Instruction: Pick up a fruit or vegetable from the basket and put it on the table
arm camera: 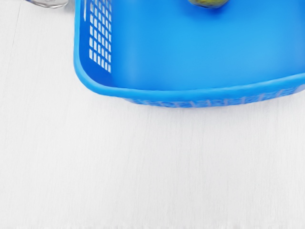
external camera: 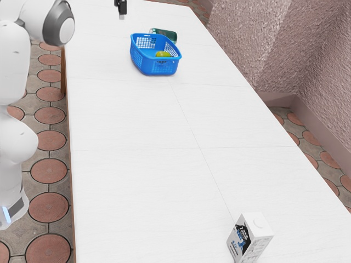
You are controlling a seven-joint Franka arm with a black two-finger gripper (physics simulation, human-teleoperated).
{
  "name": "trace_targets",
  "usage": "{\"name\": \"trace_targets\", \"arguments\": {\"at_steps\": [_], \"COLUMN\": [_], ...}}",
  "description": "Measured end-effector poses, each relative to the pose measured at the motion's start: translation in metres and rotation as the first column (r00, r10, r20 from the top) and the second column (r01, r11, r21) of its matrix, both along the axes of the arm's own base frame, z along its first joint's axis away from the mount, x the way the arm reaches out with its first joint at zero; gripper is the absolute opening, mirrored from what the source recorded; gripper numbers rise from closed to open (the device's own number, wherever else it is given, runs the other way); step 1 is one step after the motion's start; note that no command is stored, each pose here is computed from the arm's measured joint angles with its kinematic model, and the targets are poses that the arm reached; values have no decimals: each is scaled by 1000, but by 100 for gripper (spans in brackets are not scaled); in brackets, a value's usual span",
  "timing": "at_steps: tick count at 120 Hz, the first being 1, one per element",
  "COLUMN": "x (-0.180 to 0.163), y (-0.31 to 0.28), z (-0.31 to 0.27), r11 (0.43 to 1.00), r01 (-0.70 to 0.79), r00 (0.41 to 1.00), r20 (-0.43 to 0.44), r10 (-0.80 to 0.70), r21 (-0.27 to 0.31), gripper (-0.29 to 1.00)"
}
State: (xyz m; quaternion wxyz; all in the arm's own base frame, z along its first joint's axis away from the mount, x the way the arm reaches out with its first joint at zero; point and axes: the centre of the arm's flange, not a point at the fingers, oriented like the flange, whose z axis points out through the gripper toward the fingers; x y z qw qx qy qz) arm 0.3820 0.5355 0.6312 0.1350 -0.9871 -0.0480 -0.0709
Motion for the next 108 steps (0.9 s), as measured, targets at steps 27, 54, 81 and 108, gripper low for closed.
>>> {"name": "trace_targets", "arguments": {"at_steps": [27, 54, 81, 108], "x": [30, 55, 71, 82], "y": [18, 20, 15, 20], "z": [3, -17, -30, -48], "r11": [982, 963, 949, 953], "r01": [136, 220, 272, 261], "r00": [989, 969, 954, 951], "r20": [42, 82, 83, 127], "r10": [-143, -235, -287, -281], "r21": [127, 155, 159, 155], "gripper": [70, 70, 70, 70]}}
